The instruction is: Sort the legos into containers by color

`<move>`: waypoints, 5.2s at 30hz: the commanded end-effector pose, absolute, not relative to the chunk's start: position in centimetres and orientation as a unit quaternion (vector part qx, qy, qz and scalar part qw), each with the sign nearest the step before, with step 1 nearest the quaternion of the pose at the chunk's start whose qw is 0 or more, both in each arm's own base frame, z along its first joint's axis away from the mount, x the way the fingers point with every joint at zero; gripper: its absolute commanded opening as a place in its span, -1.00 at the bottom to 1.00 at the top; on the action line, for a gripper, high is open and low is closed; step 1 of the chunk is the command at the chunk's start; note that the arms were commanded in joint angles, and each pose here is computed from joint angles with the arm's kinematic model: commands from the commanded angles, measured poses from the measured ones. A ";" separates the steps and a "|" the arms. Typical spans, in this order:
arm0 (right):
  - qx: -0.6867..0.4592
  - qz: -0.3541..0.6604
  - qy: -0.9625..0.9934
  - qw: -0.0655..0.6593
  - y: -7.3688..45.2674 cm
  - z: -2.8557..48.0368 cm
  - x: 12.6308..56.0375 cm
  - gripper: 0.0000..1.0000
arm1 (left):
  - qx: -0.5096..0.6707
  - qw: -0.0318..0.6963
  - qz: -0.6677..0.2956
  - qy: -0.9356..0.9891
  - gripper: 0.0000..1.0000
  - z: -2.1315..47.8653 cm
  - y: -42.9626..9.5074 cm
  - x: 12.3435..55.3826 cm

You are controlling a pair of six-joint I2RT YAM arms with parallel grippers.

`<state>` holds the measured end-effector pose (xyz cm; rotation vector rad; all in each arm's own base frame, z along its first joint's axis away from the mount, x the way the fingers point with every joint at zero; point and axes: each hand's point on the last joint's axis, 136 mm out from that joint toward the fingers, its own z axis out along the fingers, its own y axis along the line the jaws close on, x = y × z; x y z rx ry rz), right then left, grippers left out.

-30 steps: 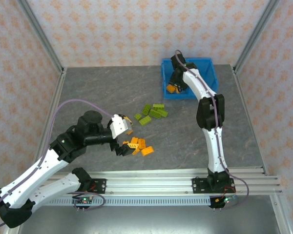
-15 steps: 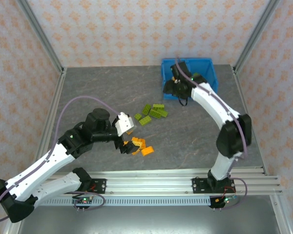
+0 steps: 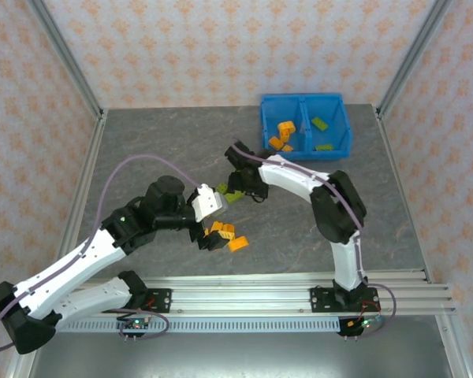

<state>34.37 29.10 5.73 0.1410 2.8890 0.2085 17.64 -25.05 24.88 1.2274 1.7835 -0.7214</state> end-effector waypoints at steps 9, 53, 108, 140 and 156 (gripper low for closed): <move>0.109 0.085 0.983 0.121 31.8 4.4 35.8 0.66 | 0.541 0.370 -0.273 0.705 0.99 21.2 -22.6 13.9; 0.385 0.111 0.842 0.361 3.6 18.2 47.3 -0.34 | 0.472 0.445 -0.289 0.704 0.99 25.0 -24.3 17.1; 0.202 0.274 0.905 0.254 14.8 22.7 23.7 0.40 | -0.113 0.131 0.010 0.985 0.31 4.5 -14.4 37.1; 0.218 0.256 0.907 0.255 14.4 23.3 23.6 0.42 | -0.080 0.207 -0.093 0.971 -0.46 13.1 -19.1 40.9; 0.347 0.159 0.851 0.362 5.6 23.8 21.2 0.49 | 0.028 0.441 -0.251 0.861 -0.46 26.6 -40.2 50.4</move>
